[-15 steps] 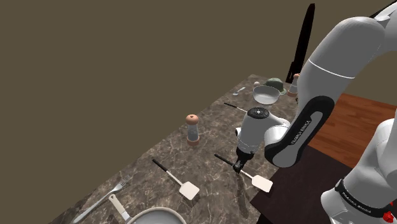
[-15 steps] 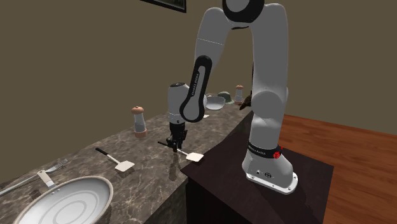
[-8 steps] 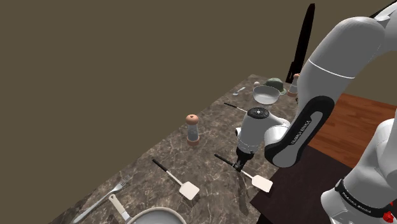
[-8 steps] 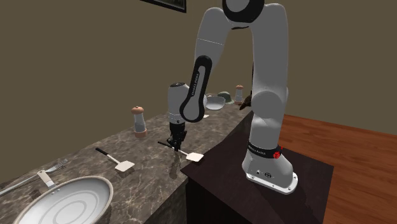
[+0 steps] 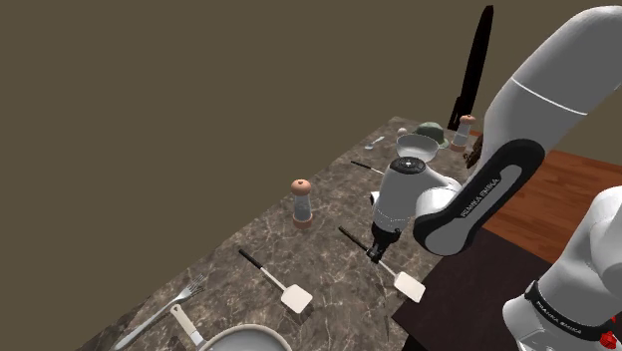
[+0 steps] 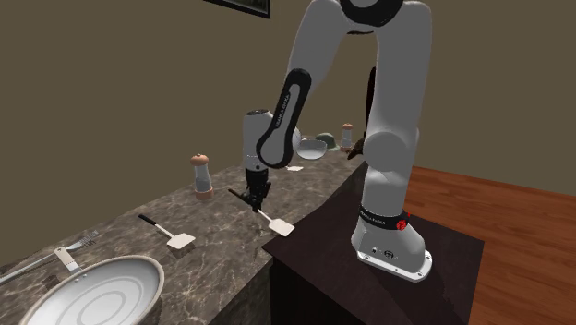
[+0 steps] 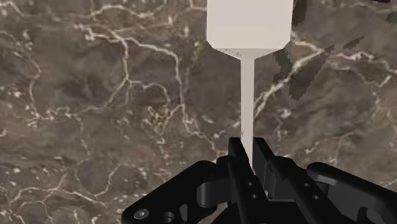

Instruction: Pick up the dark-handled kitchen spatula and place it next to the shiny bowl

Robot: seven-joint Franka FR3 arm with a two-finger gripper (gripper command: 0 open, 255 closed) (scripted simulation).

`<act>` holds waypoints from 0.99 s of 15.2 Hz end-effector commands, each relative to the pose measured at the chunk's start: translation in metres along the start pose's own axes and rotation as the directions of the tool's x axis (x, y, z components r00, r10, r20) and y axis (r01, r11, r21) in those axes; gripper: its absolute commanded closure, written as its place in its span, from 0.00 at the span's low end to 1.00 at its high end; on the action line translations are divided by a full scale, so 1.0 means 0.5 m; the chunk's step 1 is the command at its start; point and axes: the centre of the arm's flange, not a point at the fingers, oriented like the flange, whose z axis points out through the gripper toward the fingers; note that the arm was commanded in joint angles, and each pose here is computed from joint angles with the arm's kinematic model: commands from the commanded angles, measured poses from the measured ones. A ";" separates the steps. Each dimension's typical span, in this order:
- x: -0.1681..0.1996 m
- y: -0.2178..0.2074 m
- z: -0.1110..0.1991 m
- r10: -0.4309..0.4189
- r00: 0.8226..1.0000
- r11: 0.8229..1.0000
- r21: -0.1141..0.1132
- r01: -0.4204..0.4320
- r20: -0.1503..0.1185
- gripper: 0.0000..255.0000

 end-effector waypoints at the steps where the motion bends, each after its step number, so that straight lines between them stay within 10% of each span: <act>1: 0.002 0.001 -0.021 0.000 1.000 1.000 0.000 0.000 0.001 1.00; 15: 0.012 0.001 -0.169 0.000 1.000 1.000 0.000 0.000 0.001 1.00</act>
